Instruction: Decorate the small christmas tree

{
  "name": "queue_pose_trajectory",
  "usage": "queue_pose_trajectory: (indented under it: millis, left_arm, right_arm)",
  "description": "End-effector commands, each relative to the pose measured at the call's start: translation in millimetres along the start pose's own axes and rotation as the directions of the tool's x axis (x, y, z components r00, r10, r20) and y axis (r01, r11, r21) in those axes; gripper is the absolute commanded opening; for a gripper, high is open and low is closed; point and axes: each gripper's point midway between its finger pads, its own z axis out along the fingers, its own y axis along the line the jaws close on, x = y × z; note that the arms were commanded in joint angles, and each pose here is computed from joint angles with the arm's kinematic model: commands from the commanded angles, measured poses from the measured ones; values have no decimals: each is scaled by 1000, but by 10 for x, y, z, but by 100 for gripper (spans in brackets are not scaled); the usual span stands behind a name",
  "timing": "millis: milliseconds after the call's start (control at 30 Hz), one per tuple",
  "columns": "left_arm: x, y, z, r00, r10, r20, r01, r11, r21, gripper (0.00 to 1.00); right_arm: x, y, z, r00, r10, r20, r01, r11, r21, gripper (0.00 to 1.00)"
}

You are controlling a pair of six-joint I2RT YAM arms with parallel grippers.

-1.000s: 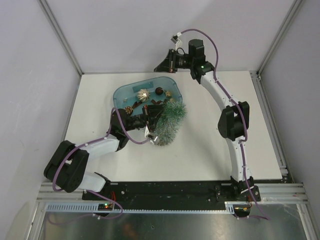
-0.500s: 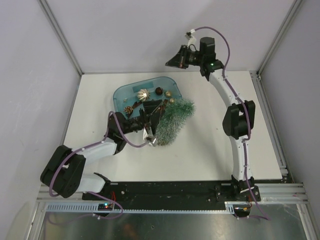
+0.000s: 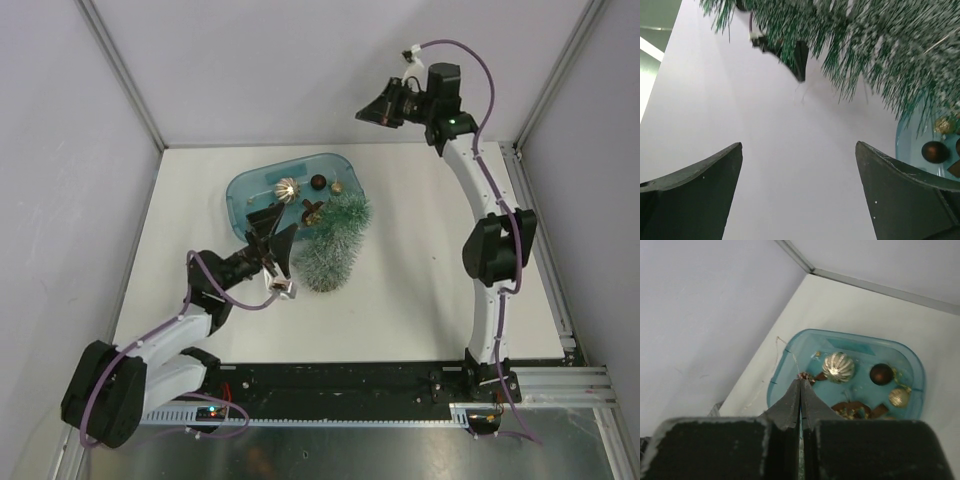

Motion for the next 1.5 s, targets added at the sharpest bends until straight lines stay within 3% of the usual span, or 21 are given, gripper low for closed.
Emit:
queue_pose_trajectory:
  millis: [0, 133, 300, 533, 667, 933, 1233, 1467]
  left_arm:
    - [127, 138, -164, 995, 4, -100, -9, 999, -48, 99]
    - [133, 150, -270, 990, -23, -136, 14, 998, -63, 99]
    - [121, 140, -361, 977, -135, -162, 124, 989, -77, 99]
    - [234, 210, -411, 915, -325, -239, 308, 945, -107, 99]
    - [217, 253, -418, 898, -369, -241, 353, 929, -109, 98]
    - [163, 369, -426, 854, -460, -244, 447, 888, -108, 91]
    - [56, 427, -381, 802, -552, -229, 552, 831, -68, 90]
    - [-79, 235, -395, 732, -614, -296, 668, 732, 132, 99]
  right_arm:
    - [-254, -68, -483, 995, -77, 67, 66, 987, 150, 0]
    - [-219, -306, -891, 991, -51, 123, 13, 957, 291, 0]
    - [45, -506, -1408, 979, -21, 203, -83, 866, 492, 0]
    - [623, -528, -2092, 967, 1, 255, -179, 715, 676, 0]
    - [740, -271, -2486, 960, -39, 277, -184, 658, 730, 0]
    - [1138, 480, -2848, 972, -86, 218, -109, 657, 746, 0]
    - [1615, 765, -3099, 981, -56, 184, -102, 661, 743, 0]
    - [1613, 779, -2899, 986, -55, 155, -72, 703, 707, 0]
